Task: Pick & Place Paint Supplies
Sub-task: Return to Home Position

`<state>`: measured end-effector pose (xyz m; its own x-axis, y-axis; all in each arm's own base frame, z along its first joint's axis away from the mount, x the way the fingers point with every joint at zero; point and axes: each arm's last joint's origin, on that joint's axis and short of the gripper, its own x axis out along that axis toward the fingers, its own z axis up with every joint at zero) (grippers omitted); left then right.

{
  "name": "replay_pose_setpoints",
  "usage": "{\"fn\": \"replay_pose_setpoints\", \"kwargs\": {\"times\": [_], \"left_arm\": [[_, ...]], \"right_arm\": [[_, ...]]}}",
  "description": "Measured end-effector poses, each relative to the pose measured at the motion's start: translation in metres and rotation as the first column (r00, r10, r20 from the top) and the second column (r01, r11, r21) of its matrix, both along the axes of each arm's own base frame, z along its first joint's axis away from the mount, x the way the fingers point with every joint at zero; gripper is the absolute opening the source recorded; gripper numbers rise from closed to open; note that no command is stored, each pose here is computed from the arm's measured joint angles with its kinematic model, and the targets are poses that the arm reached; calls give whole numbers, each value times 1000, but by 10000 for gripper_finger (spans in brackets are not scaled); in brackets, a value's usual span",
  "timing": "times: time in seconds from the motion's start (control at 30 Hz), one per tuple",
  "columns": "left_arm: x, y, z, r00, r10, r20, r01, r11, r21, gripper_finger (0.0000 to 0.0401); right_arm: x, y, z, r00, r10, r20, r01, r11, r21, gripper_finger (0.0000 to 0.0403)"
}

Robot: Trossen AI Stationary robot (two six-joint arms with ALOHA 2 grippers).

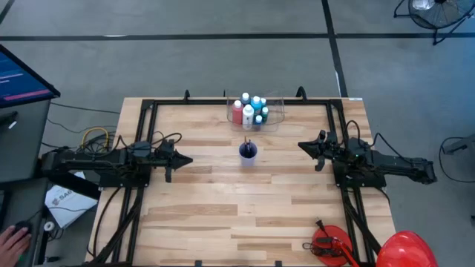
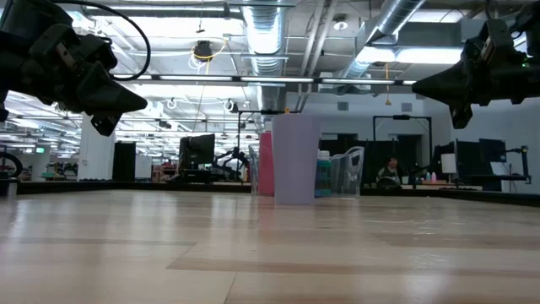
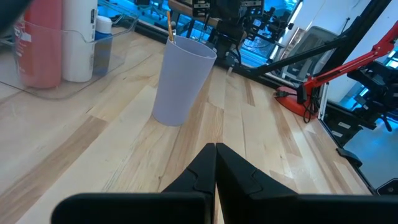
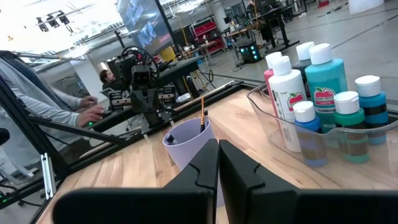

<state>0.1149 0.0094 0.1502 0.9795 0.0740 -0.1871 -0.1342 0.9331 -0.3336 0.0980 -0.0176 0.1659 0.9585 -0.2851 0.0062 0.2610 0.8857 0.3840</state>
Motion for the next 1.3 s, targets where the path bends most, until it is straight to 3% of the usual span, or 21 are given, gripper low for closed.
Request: {"fn": "replay_pose_setpoints", "kwargs": {"times": [1.3], "left_arm": [[0,0,2,1000,0,21,0,1000,2,1]], "right_arm": [[0,0,0,1000,1,0,-1,1000,0,6]]}}
